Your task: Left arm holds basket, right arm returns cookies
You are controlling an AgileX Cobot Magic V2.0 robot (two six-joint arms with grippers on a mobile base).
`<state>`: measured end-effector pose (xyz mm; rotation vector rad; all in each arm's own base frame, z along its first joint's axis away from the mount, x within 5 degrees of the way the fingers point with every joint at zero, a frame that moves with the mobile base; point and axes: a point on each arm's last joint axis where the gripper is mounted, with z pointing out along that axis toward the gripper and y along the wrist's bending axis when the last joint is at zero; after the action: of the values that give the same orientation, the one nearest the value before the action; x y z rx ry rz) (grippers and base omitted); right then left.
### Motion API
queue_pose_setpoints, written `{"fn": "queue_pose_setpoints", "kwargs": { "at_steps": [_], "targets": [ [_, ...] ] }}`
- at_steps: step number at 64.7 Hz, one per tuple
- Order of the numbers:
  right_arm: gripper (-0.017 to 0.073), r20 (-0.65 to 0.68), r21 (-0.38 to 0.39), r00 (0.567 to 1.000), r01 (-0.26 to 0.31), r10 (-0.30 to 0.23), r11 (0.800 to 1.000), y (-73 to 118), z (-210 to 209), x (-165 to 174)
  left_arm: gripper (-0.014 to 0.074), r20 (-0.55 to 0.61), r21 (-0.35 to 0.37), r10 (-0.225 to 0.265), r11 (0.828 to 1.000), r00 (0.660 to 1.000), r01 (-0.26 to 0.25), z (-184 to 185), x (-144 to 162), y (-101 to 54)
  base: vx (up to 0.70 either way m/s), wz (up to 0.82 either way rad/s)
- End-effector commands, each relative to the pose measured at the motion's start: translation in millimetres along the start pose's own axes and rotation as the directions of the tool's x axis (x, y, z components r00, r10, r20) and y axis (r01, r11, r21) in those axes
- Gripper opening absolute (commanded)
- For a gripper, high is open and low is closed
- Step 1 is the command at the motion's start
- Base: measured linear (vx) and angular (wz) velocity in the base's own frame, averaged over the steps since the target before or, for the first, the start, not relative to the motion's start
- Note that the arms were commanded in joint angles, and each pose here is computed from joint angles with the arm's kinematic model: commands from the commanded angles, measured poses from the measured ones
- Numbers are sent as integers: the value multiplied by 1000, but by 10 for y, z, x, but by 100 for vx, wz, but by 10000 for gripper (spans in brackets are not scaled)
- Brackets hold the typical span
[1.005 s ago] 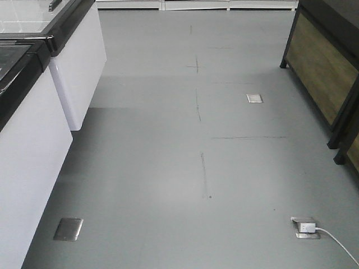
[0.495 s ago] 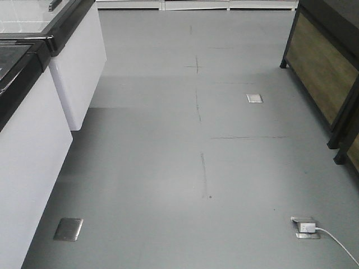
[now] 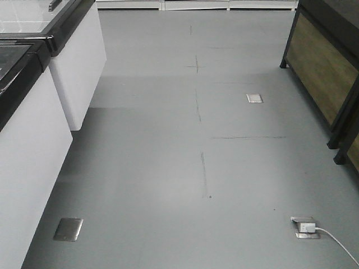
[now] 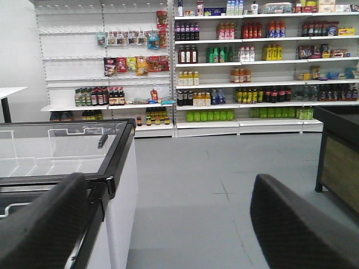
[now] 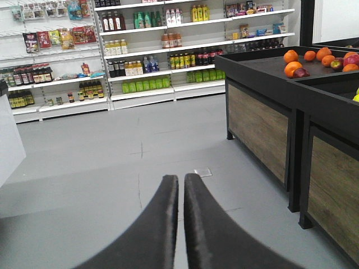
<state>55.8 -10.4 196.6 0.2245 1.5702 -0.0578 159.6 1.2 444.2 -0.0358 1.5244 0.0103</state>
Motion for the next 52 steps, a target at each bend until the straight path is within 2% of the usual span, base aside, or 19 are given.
{"fn": "queue_pose_setpoints", "kwargs": {
  "at_steps": [1,9,15,21,27,33,35,38,45,52],
  "targets": [
    [-10,41,-6,999,16,-16,1000,3,14,5,575,112,-29,-8,1000,994,11,-42,-184,60,0,0],
    [-10,41,-6,999,16,-16,1000,3,14,5,575,117,-123,-18,992,993,33,-52,-187,211,0,0],
    [-10,41,-6,999,16,-16,1000,3,14,5,575,118,-204,-34,977,992,58,-72,-183,340,0,0],
    [-10,41,-6,999,16,-16,1000,3,14,5,575,113,-294,-58,952,992,89,-106,-168,480,0,0],
    [-10,41,-6,999,16,-16,1000,3,14,5,575,126,-373,-115,915,985,154,-150,-153,611,0,0],
    [-10,41,-6,999,16,-16,1000,3,14,5,575,176,-434,-209,861,962,267,-205,-145,728,0,0],
    [-10,41,-6,999,16,-16,1000,3,14,5,575,197,-453,-262,830,945,325,-228,-139,768,0,0],
    [-10,41,-6,999,16,-16,1000,3,14,5,575,215,-482,-309,791,926,376,-259,-124,817,0,0],
    [-10,41,-6,999,16,-16,1000,3,14,5,575,253,-538,-386,706,887,461,-321,-80,912,0,0],
    [-10,42,-6,999,16,-16,1000,3,14,4,575,292,-564,-434,642,853,519,-365,-55,970,0,0]
  ]
}}
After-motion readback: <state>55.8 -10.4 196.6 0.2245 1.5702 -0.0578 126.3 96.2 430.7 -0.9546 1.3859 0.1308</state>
